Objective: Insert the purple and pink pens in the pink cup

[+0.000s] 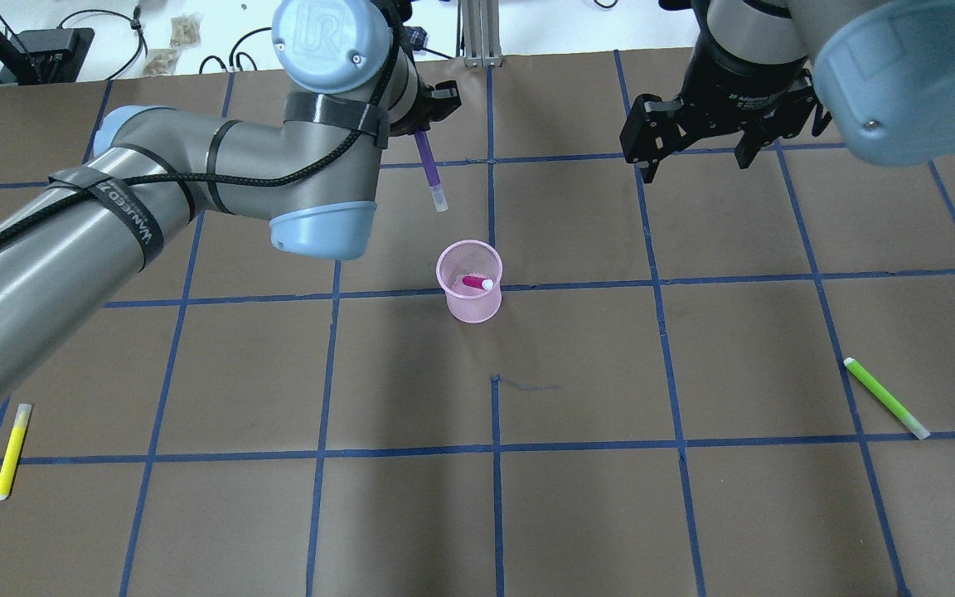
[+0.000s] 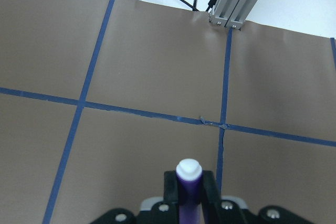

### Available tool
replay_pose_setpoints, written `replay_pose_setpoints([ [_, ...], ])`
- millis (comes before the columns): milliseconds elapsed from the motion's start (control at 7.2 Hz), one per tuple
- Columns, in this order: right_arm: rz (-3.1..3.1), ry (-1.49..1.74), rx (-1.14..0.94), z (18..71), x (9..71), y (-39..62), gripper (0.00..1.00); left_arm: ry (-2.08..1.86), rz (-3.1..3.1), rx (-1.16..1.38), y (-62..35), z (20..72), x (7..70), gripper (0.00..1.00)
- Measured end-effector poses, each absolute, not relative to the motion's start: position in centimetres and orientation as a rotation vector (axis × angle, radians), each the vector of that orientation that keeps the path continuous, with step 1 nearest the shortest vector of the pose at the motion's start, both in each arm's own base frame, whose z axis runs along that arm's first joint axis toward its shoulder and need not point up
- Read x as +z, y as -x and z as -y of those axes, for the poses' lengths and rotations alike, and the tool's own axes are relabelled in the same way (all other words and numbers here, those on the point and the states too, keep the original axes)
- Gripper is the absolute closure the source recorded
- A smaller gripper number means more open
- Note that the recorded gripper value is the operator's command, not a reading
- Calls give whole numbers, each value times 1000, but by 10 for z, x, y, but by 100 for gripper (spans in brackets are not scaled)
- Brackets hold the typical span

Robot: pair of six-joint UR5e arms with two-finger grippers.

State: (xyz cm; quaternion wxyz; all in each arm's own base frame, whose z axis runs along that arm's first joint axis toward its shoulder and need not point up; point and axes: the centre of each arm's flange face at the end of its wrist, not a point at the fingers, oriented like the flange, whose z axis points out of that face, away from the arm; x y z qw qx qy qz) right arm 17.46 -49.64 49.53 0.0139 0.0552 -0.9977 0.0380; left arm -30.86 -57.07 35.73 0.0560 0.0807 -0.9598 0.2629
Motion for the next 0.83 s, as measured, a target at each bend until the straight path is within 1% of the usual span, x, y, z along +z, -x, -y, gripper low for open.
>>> replay_pose_setpoints([
  [278,3107,-183,118,497,495,-175,0,-223,2913,796,312,555,338,100],
  [556,3109,-185,115,496,494,-178,0,-171,2930,794,309,539,331,100],
  [833,3107,-196,114,496,494,-179,0,-149,2947,777,312,534,321,100],
])
